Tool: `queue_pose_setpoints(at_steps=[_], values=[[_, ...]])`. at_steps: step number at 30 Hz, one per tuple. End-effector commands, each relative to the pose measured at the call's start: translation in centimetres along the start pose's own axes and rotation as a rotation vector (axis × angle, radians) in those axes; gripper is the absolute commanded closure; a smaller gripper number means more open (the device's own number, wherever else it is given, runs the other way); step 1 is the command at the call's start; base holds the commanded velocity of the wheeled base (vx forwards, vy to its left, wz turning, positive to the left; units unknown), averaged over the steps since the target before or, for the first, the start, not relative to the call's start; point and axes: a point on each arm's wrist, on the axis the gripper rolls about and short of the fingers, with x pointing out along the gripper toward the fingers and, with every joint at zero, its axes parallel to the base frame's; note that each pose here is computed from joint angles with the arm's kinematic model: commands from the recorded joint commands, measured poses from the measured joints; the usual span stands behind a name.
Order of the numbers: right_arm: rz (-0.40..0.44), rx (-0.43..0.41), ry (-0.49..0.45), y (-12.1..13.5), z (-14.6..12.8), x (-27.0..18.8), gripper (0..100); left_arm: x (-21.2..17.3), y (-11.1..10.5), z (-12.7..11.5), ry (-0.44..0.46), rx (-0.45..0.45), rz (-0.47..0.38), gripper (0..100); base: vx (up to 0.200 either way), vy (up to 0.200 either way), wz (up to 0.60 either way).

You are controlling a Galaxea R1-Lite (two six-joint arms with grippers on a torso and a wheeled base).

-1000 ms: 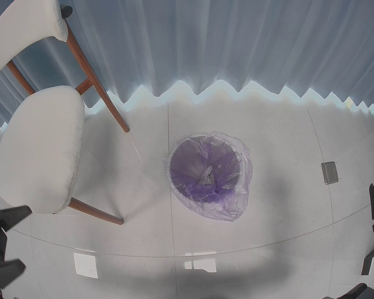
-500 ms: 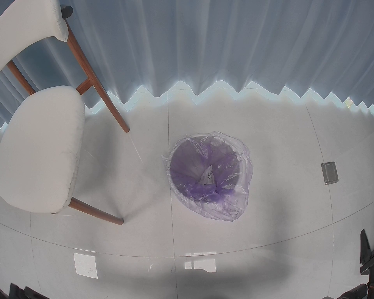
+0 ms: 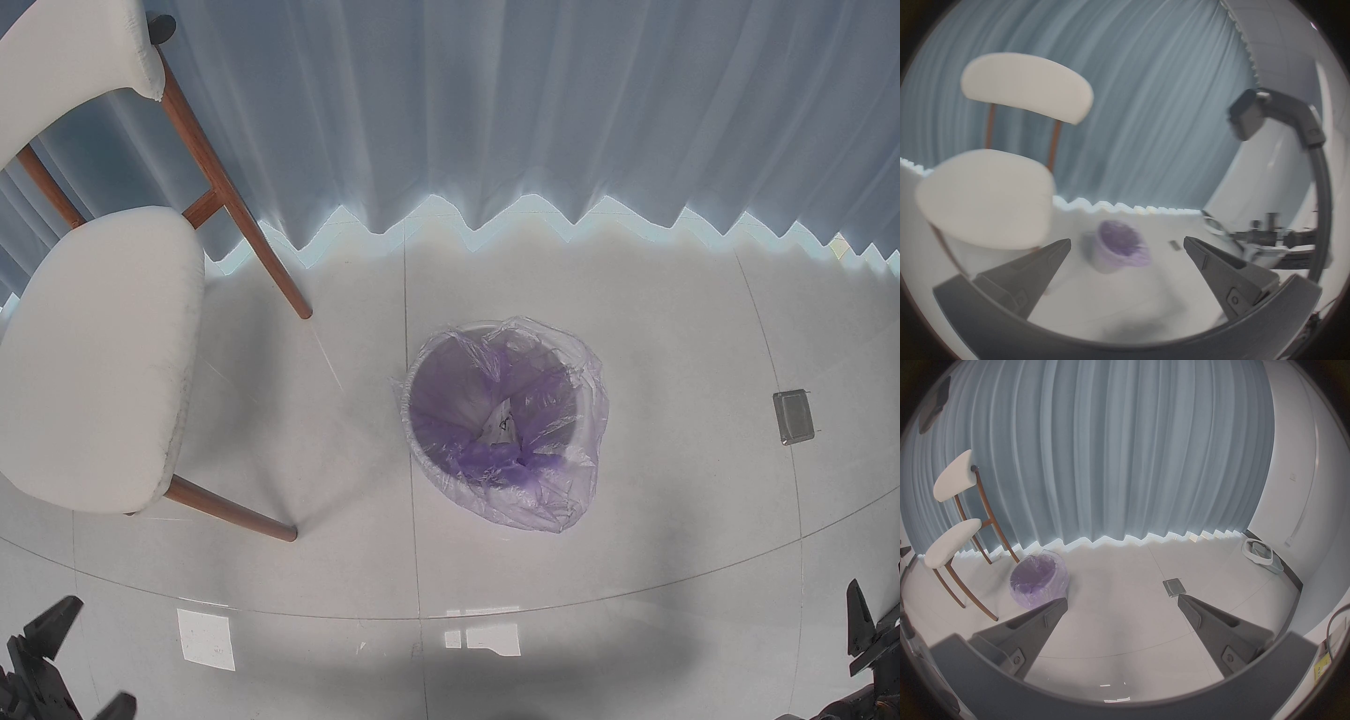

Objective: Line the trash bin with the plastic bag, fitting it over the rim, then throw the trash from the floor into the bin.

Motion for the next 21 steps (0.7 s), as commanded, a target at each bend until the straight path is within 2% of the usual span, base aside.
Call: queue_pose_setpoints(at_steps=[1, 2, 5, 9, 10, 11, 13, 18, 21], values=[[-0.003, -0.001, 0.025, 0.00, -0.48, 0.18, 0, -1.44, 2.46, -3.18, 0.192, 0.218, 0.959, 0, 0.000, 0.000, 0.00], [-0.003, -0.001, 0.023, 0.00, -0.46, 0.18, 0, -1.51, 2.50, -3.17, 0.189, 0.217, 0.996, 0, 0.000, 0.000, 0.00], [-0.004, 0.001, 0.023, 0.00, -0.46, 0.18, 0, -1.53, 2.52, -3.18, 0.180, 0.201, 1.009, 0, 0.000, 0.000, 0.00], [-0.006, -0.001, 0.023, 0.00, -0.46, 0.18, 0, -1.52, 2.54, -3.18, 0.184, 0.196, 0.960, 0, 0.000, 0.000, 0.00], [-0.001, -0.009, 0.023, 0.01, -0.44, 0.17, 0, -1.41, 2.49, -3.23, 0.194, 0.168, 0.795, 0, 0.000, 0.000, 0.00], [0.004, -0.012, 0.023, 0.02, -0.44, 0.17, 0, -1.40, 2.41, -3.35, 0.200, 0.134, 0.674, 0, 0.000, 0.000, 0.00], [0.013, -0.018, 0.025, 0.03, -0.45, 0.17, 0, -1.51, 2.37, -3.37, 0.195, 0.137, 0.620, 0, 0.000, 0.000, 0.00], [0.034, -0.029, 0.028, 0.07, -0.47, 0.18, 0, -2.07, 1.97, -3.81, 0.156, 0.180, 0.623, 0, 0.000, 0.000, 0.00], [0.112, -0.038, 0.043, -0.03, -0.47, 0.21, 0, -2.06, 1.98, -3.78, 0.154, 0.178, 0.621, 0, 0.000, 0.000, 0.00]])
